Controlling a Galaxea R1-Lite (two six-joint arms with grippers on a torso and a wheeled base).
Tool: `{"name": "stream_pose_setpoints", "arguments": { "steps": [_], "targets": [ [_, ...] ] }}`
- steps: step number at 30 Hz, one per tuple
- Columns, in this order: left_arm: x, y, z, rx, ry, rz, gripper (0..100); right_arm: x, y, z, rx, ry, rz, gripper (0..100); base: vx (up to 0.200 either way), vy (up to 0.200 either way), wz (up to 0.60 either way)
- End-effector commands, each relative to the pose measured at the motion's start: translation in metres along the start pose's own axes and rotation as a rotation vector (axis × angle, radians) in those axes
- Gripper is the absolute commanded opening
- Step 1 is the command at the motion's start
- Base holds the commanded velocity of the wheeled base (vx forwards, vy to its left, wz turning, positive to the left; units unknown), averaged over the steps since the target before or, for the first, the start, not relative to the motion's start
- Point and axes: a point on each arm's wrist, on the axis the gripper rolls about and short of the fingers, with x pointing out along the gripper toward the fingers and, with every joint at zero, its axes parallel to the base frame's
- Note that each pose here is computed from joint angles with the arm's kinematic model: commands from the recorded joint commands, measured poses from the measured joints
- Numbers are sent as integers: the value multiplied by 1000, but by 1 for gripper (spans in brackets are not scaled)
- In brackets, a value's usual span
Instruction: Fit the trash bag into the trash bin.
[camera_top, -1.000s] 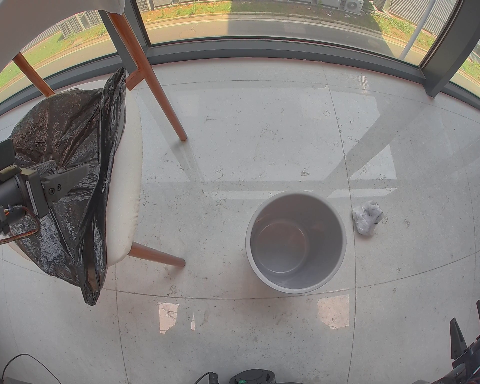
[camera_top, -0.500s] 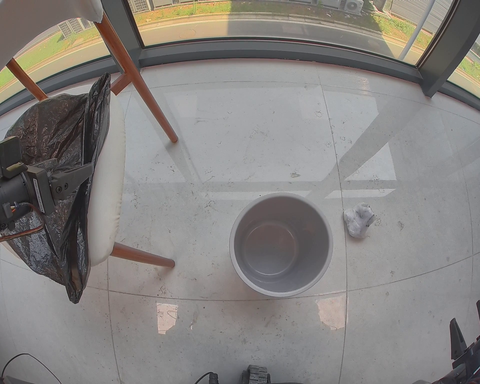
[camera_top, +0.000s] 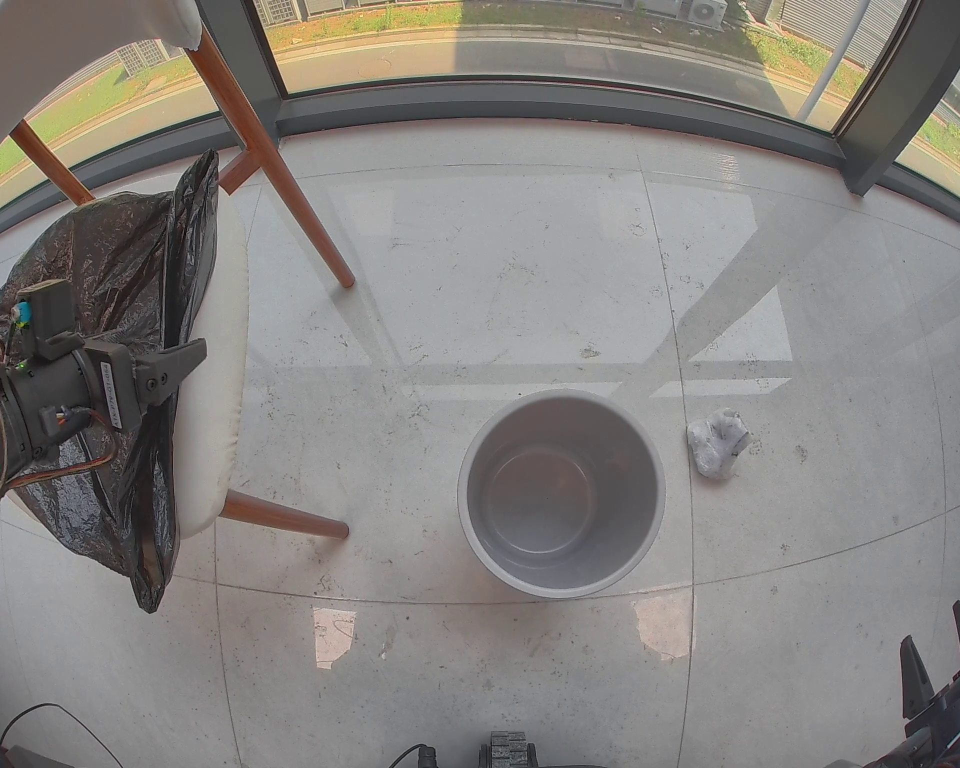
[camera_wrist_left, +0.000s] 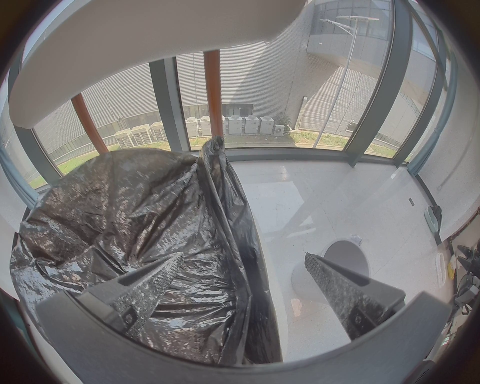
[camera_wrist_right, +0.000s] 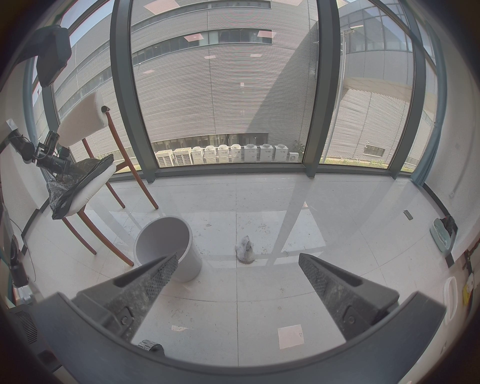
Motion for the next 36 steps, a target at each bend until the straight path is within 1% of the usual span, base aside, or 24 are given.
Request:
{"name": "stream_pose_setpoints", "arguments": {
  "steps": [1, 4, 9, 12, 13, 17, 26, 29, 32, 33, 34, 36],
  "targets": [
    [14, -5, -7, 4, 44, -4, 100, 1, 0, -5, 0, 12, 0, 100, 0, 0, 0],
    [20, -5, -8, 4, 41, 5, 100, 1, 0, -5, 0, 12, 0, 100, 0, 0, 0],
    [40, -5, -8, 6, -4, 15, 100, 1, 0, -5, 0, 12, 0, 100, 0, 0, 0],
    [43, -4, -10, 6, 4, 32, 100, 1, 0, -5, 0, 12, 0, 100, 0, 0, 0],
    [43, -4, -11, 9, 7, 31, 0, 1, 0, -5, 0, 12, 0, 100, 0, 0, 0],
    [43, -4, -12, 20, 10, 40, 0, 1, 0, -5, 0, 11, -2, 100, 0, 0, 0],
    [40, -3, -7, 10, -4, 43, 0, 1, 0, -5, 1, 11, -2, 100, 0, 0, 0],
    [24, -3, -2, -20, -11, 32, 0, 1, 0, -5, 1, 11, -2, 100, 0, 0, 0],
    [13, -4, 2, -97, 9, 3, 0, 1, 0, -5, 1, 11, -2, 100, 0, 0, 0],
    [7, -5, 6, -165, 22, -27, 0, 1, 0, -5, 1, 11, -2, 100, 0, 0, 0],
    [5, -6, 8, -194, 21, -41, 0, 1, 0, -5, 1, 11, -2, 100, 0, 0, 0],
    [0, -8, 19, -321, 23, -94, 0, 1, 0, -5, 1, 11, -2, 100, 0, 0, 0]
  ]
}}
